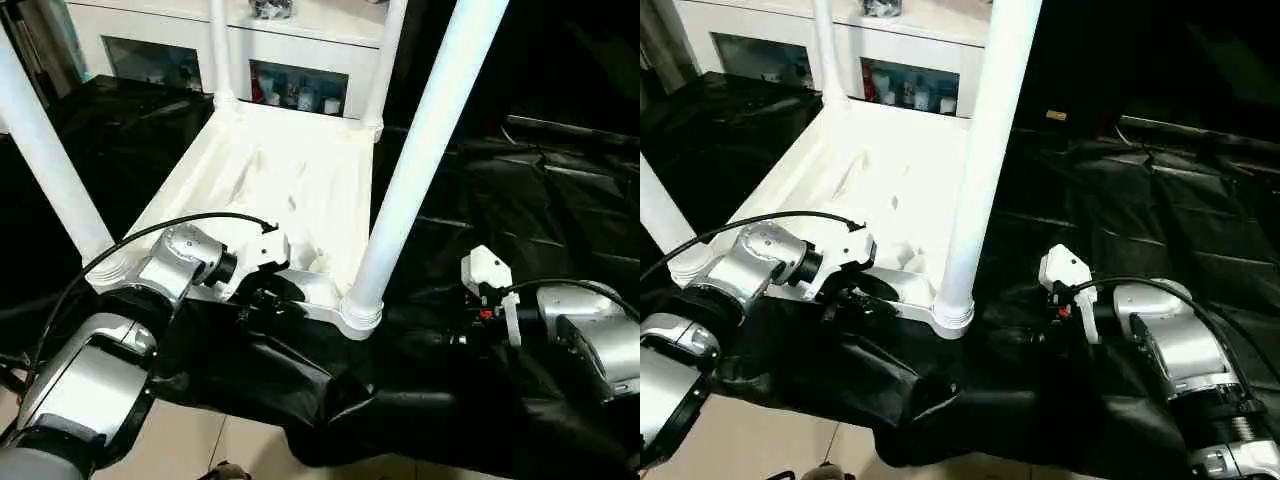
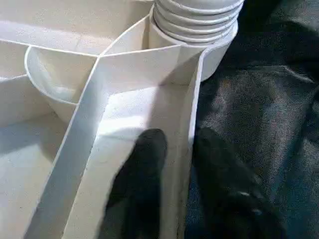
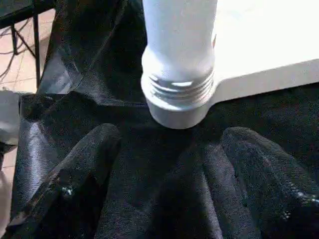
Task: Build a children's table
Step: Rotate leg to tighten
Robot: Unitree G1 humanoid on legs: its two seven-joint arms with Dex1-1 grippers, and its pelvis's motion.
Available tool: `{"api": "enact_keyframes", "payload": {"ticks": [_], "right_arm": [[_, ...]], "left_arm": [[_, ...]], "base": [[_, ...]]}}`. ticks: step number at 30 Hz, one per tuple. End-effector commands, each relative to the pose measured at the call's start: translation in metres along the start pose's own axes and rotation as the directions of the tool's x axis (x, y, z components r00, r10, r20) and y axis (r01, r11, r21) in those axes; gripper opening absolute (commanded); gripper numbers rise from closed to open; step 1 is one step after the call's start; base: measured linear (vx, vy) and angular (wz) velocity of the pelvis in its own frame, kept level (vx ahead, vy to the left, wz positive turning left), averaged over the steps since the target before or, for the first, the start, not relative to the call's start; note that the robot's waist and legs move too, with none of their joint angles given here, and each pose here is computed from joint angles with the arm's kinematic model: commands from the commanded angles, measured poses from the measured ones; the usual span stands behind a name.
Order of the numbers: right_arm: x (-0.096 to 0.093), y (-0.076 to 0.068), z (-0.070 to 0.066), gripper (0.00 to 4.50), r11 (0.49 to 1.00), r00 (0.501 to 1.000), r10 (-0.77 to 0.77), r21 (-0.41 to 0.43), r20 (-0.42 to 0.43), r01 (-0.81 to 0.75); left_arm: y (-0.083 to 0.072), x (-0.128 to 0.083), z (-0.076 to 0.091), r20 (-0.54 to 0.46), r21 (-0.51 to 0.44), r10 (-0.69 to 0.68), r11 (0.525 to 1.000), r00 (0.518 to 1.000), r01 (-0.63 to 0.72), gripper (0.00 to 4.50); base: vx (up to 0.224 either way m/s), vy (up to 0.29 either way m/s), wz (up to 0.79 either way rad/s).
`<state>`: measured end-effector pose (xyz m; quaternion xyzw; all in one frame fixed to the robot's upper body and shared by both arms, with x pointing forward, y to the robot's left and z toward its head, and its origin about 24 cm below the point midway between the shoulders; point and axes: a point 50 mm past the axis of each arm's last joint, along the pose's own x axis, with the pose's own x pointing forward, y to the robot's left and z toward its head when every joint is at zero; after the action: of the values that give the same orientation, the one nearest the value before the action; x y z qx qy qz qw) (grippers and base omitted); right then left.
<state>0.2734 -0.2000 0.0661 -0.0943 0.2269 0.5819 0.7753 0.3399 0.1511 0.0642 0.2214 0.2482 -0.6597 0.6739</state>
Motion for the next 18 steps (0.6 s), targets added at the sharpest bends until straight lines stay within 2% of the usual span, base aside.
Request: {"api": "enact_keyframes", "payload": {"ticks": [1, 2, 3, 6, 8, 11, 12, 13, 14, 15, 18], "right_arm": [[-0.002, 0.001, 0.004, 3.74, 1.0, 1.0, 0.001, -0.018, -0.006, -0.001], [-0.001, 0.001, 0.004, 3.74, 1.0, 1.0, 0.005, -0.005, -0.001, -0.005], [-0.001, 0.001, 0.004, 4.03, 1.0, 1.0, 0.006, 0.003, 0.001, -0.006], [0.001, 0.0, 0.006, 4.15, 1.0, 1.0, -0.001, 0.029, 0.018, 0.001], [0.004, 0.002, 0.008, 4.41, 0.998, 0.999, 0.022, 0.056, 0.046, -0.024], [0.006, 0.003, 0.009, 4.5, 0.998, 0.998, 0.026, 0.05, 0.05, -0.028], [0.01, 0.003, 0.01, 4.5, 1.0, 0.998, 0.011, 0.021, 0.058, -0.013], [0.012, 0.002, 0.01, 4.5, 1.0, 0.998, 0.003, 0.014, 0.061, -0.004], [0.021, 0.0, 0.012, 4.5, 0.999, 0.996, -0.044, -0.023, 0.077, 0.046], [0.021, 0.0, 0.012, 4.5, 0.999, 0.996, -0.044, -0.023, 0.077, 0.046], [0.038, -0.002, 0.014, 4.5, 0.995, 0.99, -0.09, -0.041, 0.107, 0.095]], "left_arm": [[0.0, 0.0, -0.003, -0.032, -0.008, -0.008, 1.0, 0.999, 0.007, 0.69], [-0.001, 0.001, -0.004, -0.029, -0.029, -0.015, 0.999, 0.999, 0.014, 0.62], [-0.001, 0.001, -0.005, -0.029, -0.038, -0.018, 0.999, 0.999, 0.017, 0.59], [-0.003, 0.002, -0.009, -0.035, -0.07, -0.031, 0.997, 0.999, 0.029, 0.24], [-0.008, 0.004, -0.019, -0.049, -0.124, -0.03, 0.992, 0.998, 0.024, 0.14], [-0.011, 0.006, -0.023, -0.054, -0.138, -0.037, 0.99, 0.998, 0.03, 0.03], [-0.014, 0.008, -0.026, -0.053, -0.152, -0.021, 0.988, 0.998, 0.012, 0.03], [-0.014, 0.01, -0.026, -0.047, -0.158, -0.008, 0.987, 0.999, 0.0, 0.03], [-0.014, 0.016, -0.026, -0.016, -0.194, 0.065, 0.979, 0.998, -0.066, 0.03], [-0.014, 0.016, -0.026, -0.016, -0.194, 0.065, 0.979, 0.998, -0.066, 0.03], [-0.018, 0.03, -0.011, 0.093, -0.244, 0.13, 0.964, 0.987, -0.104, 0.03]], "base": [[0.0, 0.0, 0.0], [0.0, 0.0, 0.0], [0.0, 0.0, 0.0], [0.0, 0.0, 0.0], [0.0, 0.0, 0.0], [0.0, 0.0, 0.0], [0.0, 0.0, 0.0], [0.0, 0.0, 0.0], [0.0, 0.0, 0.0], [0.0, 0.0, 0.0], [0.0, 0.0, 0.0]]}}
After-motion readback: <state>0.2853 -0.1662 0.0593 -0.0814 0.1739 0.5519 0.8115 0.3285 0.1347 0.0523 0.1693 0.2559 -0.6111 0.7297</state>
